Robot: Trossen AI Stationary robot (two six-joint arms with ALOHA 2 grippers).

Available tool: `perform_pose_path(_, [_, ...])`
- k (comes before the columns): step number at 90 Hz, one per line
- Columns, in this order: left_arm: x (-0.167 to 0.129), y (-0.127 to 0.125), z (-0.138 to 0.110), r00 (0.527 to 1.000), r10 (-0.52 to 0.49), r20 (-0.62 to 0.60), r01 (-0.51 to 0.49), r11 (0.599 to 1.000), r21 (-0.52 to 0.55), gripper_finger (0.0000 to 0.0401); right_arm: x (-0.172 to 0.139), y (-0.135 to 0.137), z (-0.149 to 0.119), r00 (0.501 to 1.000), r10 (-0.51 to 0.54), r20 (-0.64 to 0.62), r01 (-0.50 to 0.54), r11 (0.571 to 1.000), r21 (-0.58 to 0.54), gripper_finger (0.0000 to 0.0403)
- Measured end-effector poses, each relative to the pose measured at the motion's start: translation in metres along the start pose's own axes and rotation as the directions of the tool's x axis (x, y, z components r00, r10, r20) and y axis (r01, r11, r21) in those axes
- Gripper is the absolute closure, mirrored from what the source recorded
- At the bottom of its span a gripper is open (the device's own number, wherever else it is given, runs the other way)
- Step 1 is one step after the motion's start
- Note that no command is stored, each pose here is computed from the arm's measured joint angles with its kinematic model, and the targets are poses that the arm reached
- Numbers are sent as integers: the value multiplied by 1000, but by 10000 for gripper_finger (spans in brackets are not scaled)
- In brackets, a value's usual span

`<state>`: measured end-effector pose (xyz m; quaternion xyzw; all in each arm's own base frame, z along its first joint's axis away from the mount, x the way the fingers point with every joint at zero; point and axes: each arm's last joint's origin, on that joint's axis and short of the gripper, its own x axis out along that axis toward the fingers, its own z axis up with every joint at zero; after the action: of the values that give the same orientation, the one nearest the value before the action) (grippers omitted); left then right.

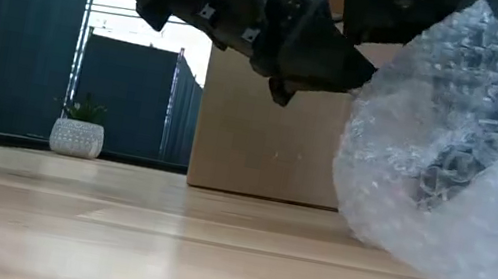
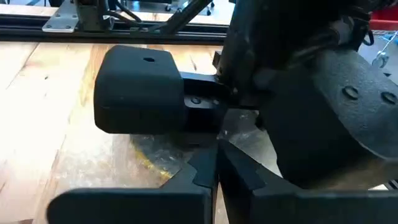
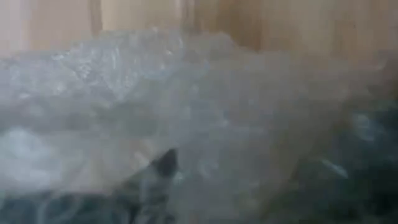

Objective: Wrap mug
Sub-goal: Wrap the orange mug with the bubble wrap

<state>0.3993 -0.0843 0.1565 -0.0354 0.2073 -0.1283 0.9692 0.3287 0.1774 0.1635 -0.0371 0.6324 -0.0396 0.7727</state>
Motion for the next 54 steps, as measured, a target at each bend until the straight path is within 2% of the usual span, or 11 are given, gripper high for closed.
perform_pose_path(10, [-6,-1,8,1000,0,9,0,1000,1,400,-3,-1,0,1000,6,8,-6,1000,4,243])
perform_pose_path(24, [-29,-8,23,999,-1,-47,1,1000,5,399,-9,-2,-1,999,25,22,-25,1000,13,243])
perform_pose_path(32, [-38,-13,32,999,-6,-47,9,999,52,399,-10,-2,-1,999,28,22,-29,999,15,243])
perform_pose_path(40, [-38,-15,31,999,-4,-53,10,994,112,399,-10,-2,0,999,31,28,-31,999,12,243])
perform_pose_path(54, [-21,-8,21,1000,18,2,-18,994,111,399,-10,-1,1,998,36,44,-37,999,14,243])
